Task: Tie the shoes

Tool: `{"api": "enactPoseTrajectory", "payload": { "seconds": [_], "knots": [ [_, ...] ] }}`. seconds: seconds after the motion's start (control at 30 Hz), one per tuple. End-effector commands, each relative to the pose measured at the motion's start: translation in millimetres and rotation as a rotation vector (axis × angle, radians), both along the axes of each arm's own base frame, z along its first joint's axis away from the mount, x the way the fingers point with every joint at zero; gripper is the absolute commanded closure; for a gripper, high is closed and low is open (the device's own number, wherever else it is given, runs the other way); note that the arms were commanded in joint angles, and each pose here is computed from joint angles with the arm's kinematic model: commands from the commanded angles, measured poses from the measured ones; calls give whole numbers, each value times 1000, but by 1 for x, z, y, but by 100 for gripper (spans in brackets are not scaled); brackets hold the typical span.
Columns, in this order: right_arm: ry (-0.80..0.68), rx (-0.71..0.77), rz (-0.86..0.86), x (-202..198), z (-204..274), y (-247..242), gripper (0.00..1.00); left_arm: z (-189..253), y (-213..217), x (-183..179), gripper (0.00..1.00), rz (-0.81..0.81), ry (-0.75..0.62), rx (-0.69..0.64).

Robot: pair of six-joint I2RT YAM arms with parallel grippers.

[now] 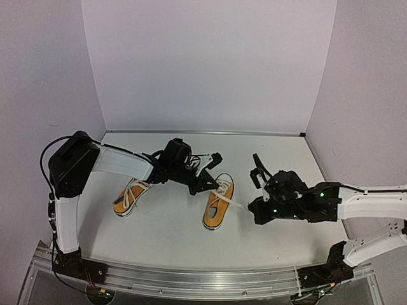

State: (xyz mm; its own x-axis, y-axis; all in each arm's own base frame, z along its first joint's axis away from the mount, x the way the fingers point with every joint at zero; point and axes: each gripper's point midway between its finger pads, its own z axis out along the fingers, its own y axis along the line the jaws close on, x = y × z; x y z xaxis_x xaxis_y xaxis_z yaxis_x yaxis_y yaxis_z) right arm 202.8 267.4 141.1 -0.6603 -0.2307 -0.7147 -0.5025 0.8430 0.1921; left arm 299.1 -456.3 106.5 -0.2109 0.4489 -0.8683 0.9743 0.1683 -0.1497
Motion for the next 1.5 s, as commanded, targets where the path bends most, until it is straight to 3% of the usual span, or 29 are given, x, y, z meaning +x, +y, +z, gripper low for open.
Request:
{"api": "enactPoseTrajectory", "payload": {
  "seconds": [0.0,0.23,0.6,1.1,1.17,1.23,1.3,1.47],
  "knots": [
    [83,-90,-171,13,-31,-27,100,42,0,1,100,4,-74,-106],
    [134,-134,-313,23,-53,-61,100,39,3,2,100,25,-81,-111],
    [258,-154,-309,2,-88,-67,100,43,3,9,100,69,-108,-152],
    [283,-163,-275,1,-96,-59,100,35,3,3,100,40,-111,-155],
    [261,-165,-262,8,-89,-52,92,33,5,1,100,37,-107,-152],
    [234,-156,-249,15,-79,-45,68,29,8,-3,100,30,-106,-143],
    [206,-139,-238,21,-67,-39,53,25,10,-5,98,25,-103,-136],
    [99,-60,-226,38,-20,-31,35,20,13,-6,96,32,-103,-121]
  ]
}}
